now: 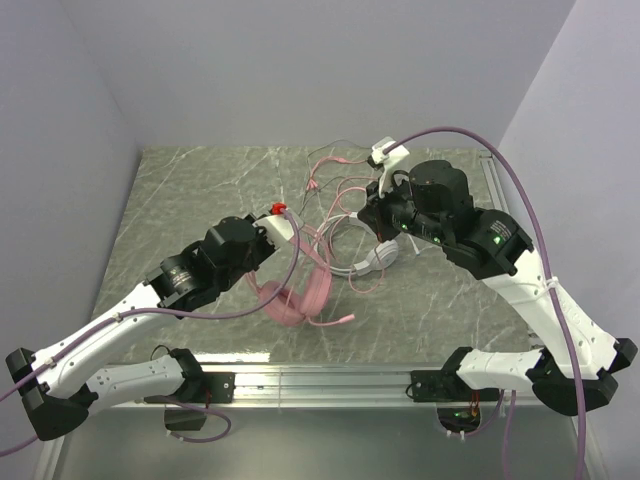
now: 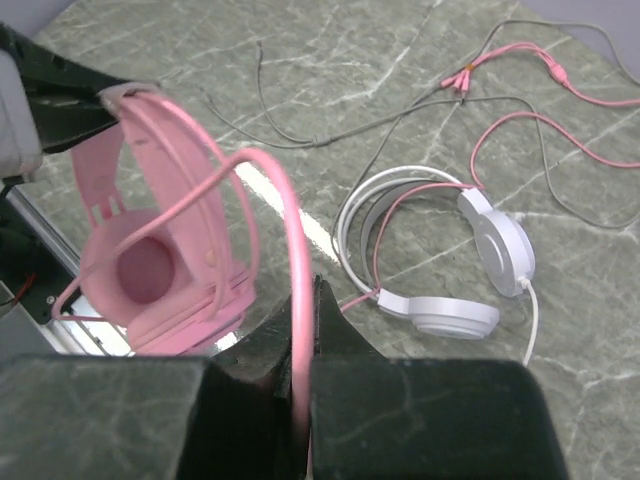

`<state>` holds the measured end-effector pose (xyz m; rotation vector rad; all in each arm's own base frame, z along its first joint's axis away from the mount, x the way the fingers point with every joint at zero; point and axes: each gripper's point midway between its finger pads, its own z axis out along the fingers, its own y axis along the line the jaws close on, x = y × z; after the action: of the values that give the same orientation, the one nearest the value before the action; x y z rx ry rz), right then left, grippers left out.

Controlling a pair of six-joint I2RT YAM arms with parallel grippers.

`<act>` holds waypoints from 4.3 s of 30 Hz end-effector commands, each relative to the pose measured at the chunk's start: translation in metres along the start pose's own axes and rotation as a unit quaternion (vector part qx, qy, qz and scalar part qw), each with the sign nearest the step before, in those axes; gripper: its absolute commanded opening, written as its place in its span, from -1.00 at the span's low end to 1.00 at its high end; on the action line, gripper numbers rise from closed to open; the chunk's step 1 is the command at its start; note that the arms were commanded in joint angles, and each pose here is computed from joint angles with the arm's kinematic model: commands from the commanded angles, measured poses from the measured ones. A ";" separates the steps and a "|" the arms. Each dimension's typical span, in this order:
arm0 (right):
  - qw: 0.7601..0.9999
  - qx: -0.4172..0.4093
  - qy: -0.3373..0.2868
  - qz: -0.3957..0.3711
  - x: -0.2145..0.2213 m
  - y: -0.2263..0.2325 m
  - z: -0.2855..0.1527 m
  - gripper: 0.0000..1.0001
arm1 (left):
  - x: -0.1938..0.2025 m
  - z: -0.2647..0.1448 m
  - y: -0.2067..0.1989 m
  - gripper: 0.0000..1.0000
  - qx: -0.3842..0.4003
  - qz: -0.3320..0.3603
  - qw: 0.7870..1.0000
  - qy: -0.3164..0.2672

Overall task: Wrap the headphones
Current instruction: Wrap the headphone cable with the right arm

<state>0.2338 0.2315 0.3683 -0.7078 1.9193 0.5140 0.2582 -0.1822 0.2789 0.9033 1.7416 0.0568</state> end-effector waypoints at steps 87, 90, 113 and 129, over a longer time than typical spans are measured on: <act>0.942 -0.242 -0.212 0.097 0.121 0.087 0.117 -1.00 | -0.186 -0.041 0.112 -0.99 -0.018 -0.693 0.682 -0.233; 0.941 -0.254 -0.200 0.100 0.123 0.099 0.112 -1.00 | -0.163 -0.038 0.127 -0.99 -0.084 -0.695 0.672 -0.243; 0.942 -0.321 -0.083 0.055 0.091 0.149 0.040 -1.00 | -0.032 0.001 0.174 -0.99 -0.490 -0.465 0.724 -0.141; 0.985 -0.148 -0.074 0.045 0.001 0.058 0.008 -1.00 | -0.006 0.042 0.128 -0.99 -0.420 -0.221 0.878 -0.064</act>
<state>0.1929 0.2964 0.3104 -0.7555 1.8742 0.9248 0.3669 -0.1214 0.3081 -0.1712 1.5833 0.3336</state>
